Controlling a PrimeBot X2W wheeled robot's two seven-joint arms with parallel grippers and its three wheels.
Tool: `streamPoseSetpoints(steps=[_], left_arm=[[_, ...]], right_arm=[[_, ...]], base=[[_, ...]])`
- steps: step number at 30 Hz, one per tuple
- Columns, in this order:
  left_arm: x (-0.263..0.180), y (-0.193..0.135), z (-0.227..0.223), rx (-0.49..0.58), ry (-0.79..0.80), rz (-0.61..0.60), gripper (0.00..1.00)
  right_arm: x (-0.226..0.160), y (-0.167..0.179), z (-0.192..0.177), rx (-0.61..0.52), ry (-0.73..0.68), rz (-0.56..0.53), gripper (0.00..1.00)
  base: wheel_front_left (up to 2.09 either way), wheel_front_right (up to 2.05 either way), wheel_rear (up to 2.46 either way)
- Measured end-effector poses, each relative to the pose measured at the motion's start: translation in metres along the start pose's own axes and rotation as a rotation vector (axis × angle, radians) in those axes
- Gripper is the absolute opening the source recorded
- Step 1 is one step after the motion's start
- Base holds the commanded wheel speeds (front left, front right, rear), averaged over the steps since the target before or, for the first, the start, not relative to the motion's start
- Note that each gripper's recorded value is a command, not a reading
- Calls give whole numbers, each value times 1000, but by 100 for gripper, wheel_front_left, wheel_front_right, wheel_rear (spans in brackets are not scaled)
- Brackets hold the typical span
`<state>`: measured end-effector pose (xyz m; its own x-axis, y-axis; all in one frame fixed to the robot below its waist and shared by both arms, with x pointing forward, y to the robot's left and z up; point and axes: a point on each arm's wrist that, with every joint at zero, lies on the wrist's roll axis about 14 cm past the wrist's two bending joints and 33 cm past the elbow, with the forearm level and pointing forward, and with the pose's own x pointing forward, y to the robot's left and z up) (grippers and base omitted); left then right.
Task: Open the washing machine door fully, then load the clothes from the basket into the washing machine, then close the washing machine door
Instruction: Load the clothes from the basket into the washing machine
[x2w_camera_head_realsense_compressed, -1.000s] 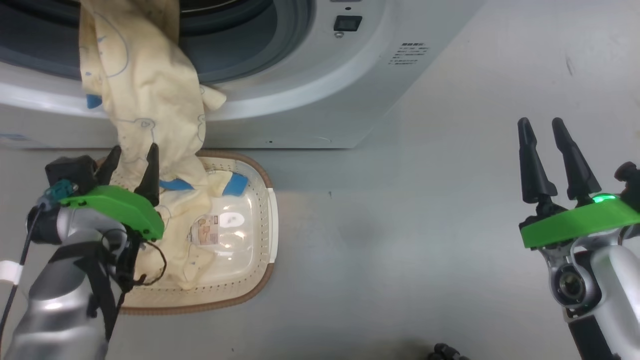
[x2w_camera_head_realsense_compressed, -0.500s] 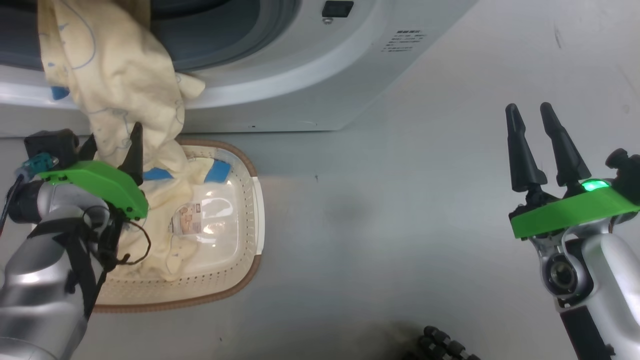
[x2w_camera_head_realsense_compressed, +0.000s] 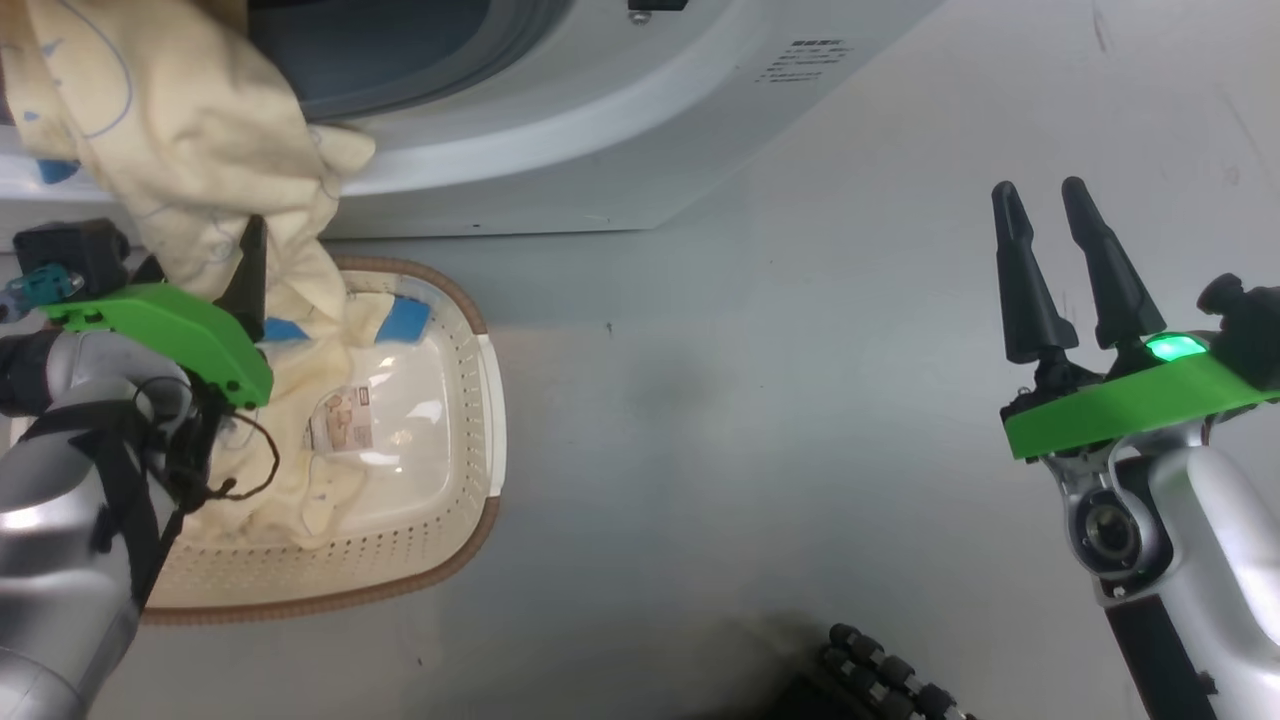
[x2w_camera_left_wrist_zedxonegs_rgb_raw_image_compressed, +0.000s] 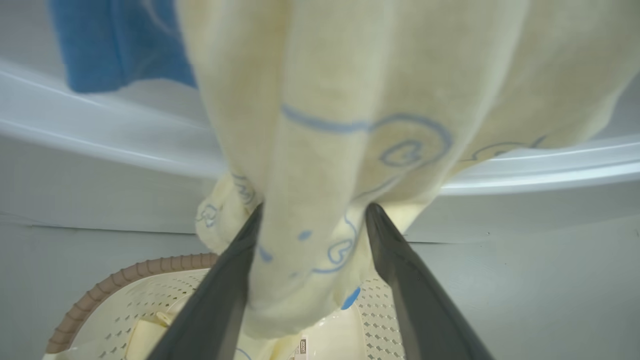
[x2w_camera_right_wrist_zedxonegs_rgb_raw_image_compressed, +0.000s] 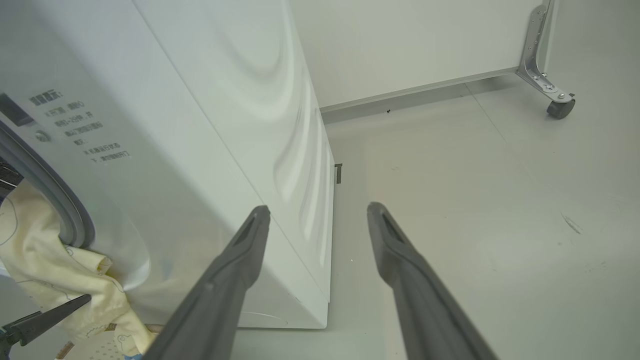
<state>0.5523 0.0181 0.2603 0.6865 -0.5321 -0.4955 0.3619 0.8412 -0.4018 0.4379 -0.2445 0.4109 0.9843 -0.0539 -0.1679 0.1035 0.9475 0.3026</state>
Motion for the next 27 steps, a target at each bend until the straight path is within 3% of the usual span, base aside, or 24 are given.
streamPoseSetpoints(steps=[10, 11, 12, 13, 14, 15, 16, 17, 27], left_arm=[[11, -3, 5, 26, 3, -39, 100], [11, -3, 5, 26, 3, -39, 87], [11, -4, 5, 29, 1, -43, 54], [11, -4, 4, 35, 3, -46, 43], [11, -4, 5, 37, 3, -49, 23], [12, -4, 6, 33, 0, -50, 13], [13, -5, 8, 32, -4, -52, 13], [14, -6, 11, 32, -11, -57, 0], [3, -12, 32, 18, -65, -66, 0]], right_arm=[[1, -3, -6, 1, 15, -12, 100], [1, -3, -6, 1, 15, -12, 100], [1, -3, -6, 1, 15, -12, 100], [1, -3, -6, 1, 14, -11, 100], [2, -3, -6, 1, 13, -11, 100], [2, -3, -6, 0, 12, -11, 100], [3, -2, -5, 1, 10, -8, 100], [4, -2, -5, 0, 8, -7, 100], [8, 5, 7, 7, -29, 13, 100]], base=[[0, 0, 0], [0, 0, 0], [0, 0, 0], [0, 0, 0], [0, 0, 0], [0, 0, 0], [0, 0, 0], [0, 0, 0], [0, 0, 0]])
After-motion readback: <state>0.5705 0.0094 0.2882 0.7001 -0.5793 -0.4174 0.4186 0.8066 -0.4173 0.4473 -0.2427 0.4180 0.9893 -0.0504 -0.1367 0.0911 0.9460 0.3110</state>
